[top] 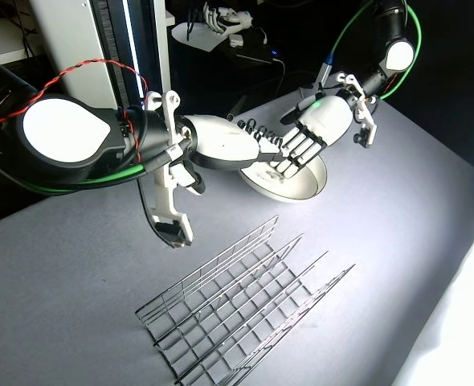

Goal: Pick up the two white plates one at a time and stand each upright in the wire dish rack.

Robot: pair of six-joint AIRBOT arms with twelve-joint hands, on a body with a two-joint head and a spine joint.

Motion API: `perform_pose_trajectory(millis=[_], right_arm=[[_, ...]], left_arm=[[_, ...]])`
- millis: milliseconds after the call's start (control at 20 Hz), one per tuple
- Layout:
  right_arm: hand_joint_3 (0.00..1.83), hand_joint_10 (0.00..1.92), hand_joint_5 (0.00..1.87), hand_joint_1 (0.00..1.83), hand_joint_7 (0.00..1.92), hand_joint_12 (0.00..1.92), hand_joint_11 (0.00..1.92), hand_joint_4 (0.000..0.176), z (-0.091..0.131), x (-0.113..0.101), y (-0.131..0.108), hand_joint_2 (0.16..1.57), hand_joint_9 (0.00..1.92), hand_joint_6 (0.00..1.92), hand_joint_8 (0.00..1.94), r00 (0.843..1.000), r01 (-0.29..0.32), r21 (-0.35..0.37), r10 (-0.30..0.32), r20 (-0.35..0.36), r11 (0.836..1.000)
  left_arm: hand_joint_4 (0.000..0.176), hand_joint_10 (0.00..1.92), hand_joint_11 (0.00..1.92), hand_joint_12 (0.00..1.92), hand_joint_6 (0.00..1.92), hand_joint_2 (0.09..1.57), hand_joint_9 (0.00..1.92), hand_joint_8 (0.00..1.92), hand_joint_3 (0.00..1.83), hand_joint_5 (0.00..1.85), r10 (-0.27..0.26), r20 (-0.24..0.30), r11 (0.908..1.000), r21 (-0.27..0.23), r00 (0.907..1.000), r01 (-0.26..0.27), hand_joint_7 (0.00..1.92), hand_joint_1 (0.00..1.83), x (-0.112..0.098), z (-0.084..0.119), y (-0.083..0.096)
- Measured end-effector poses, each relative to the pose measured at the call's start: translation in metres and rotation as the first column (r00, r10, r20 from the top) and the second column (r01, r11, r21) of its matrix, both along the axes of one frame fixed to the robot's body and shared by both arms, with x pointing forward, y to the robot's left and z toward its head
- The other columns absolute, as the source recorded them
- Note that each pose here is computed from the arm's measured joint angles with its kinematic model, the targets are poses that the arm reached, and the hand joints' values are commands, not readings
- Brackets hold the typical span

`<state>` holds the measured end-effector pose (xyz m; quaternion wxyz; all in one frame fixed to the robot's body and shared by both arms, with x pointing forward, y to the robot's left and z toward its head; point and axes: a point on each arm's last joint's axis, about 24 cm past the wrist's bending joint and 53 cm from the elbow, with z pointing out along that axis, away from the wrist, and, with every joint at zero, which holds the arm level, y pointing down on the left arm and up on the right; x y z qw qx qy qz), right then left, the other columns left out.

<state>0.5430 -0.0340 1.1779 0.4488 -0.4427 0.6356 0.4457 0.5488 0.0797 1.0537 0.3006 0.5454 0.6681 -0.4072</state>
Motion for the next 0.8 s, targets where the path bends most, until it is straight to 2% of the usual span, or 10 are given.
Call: perform_pose_trajectory(millis=[50, 100, 200, 300, 450, 550, 600, 750, 800], right_arm=[[0.0, 0.0, 0.0, 1.17, 0.0, 0.4, 0.0, 0.0, 0.0, 0.0, 0.002, 0.91, 0.0, 0.0, 0.0, 1.0, -0.001, 0.002, 0.001, -0.003, 1.0], [0.0, 0.0, 0.0, 1.16, 0.0, 0.52, 0.0, 0.0, 0.0, 0.0, 0.002, 0.9, 0.0, 0.0, 0.0, 1.0, 0.0, 0.004, 0.0, -0.004, 1.0], [0.0, 0.0, 0.0, 1.17, 0.0, 0.59, 0.0, 0.0, -0.002, 0.0, 0.005, 0.89, 0.0, 0.0, 0.0, 1.0, 0.004, 0.008, -0.004, -0.016, 1.0], [0.01, 0.0, 0.0, 1.15, 0.0, 0.39, 0.0, 0.0, -0.01, 0.001, 0.007, 0.93, 0.0, 0.0, 0.0, 1.0, 0.009, -0.013, -0.009, -0.016, 1.0], [0.02, 0.0, 0.0, 1.1, 0.0, 0.32, 0.0, 0.0, -0.017, 0.004, 0.011, 0.97, 0.0, 0.0, 0.0, 1.0, 0.018, -0.024, -0.018, -0.025, 1.0], [0.0, 0.0, 0.0, 1.15, 0.0, 0.43, 0.0, 0.0, -0.02, 0.008, 0.016, 0.96, 0.0, 0.0, 0.0, 0.999, 0.027, -0.024, -0.028, -0.03, 0.999], [0.0, 0.0, 0.0, 1.17, 0.0, 0.4, 0.0, 0.0, -0.022, 0.011, 0.019, 0.96, 0.0, 0.0, 0.0, 0.999, 0.03, -0.025, -0.03, -0.031, 0.999], [0.01, 0.0, 0.01, 1.07, 0.0, 0.38, 0.0, 0.0, -0.031, 0.016, 0.021, 0.99, 0.0, 0.0, 0.0, 0.999, 0.039, -0.04, -0.041, -0.035, 0.998], [0.01, 0.0, 0.05, 1.07, 0.0, 0.45, 0.0, 0.0, -0.033, 0.021, 0.021, 0.99, 0.0, 0.01, 0.0, 0.998, 0.051, -0.045, -0.052, -0.033, 0.998]], left_arm=[[0.0, 0.0, 0.0, 0.0, 0.0, 1.14, 0.0, 0.0, 0.0, 0.0, 0.0, -0.004, 1.0, -0.002, 1.0, 0.0, 0.0, 0.0, 0.0, 0.0, -0.002], [0.0, 0.0, 0.0, 0.0, 0.0, 1.14, 0.0, 0.0, 0.0, 0.0, 0.0, -0.005, 1.0, -0.005, 1.0, 0.0, 0.0, 0.0, 0.001, 0.001, -0.004], [0.0, 0.0, 0.0, 0.0, 0.0, 1.14, 0.0, 0.0, 0.0, 0.0, 0.0, -0.012, 0.9999, -0.011, 0.9999, -0.001, 0.0, 0.0, 0.002, 0.002, -0.01], [0.0, 0.0, 0.0, 0.0, 0.0, 1.13, 0.0, 0.0, 0.0, 0.0, 0.0, -0.007, 0.9999, -0.016, 1.0, 0.0, 0.0, 0.0, 0.004, 0.004, -0.014], [0.0, 0.0, 0.0, 0.0, 0.0, 1.12, 0.0, 0.0, 0.0, 0.0, 0.001, -0.008, 0.9998, -0.022, 1.0, -0.001, 0.0, 0.0, 0.005, 0.006, -0.018], [0.0, 0.0, 0.0, 0.0, 0.0, 1.12, 0.0, 0.0, 0.0, 0.0, 0.002, -0.007, 0.9998, -0.022, 1.0, -0.002, 0.0, 0.0, 0.005, 0.007, -0.019], [0.0, 0.0, 0.0, 0.0, 0.0, 1.12, 0.0, 0.0, 0.0, 0.0, 0.002, -0.008, 0.9998, -0.022, 1.0, -0.002, 0.0, 0.0, 0.005, 0.006, -0.019], [0.0, 0.0, 0.0, 0.0, 0.0, 1.13, 0.0, 0.0, 0.0, 0.0, 0.005, -0.008, 0.9998, -0.021, 1.0, -0.005, 0.0, 0.0, 0.006, 0.006, -0.018], [0.0, 0.0, 0.0, 0.0, 0.0, 1.12, 0.0, 0.0, 0.0, 0.0, 0.005, -0.009, 0.9998, -0.021, 0.9999, -0.005, 0.0, 0.0, 0.006, 0.006, -0.018]])
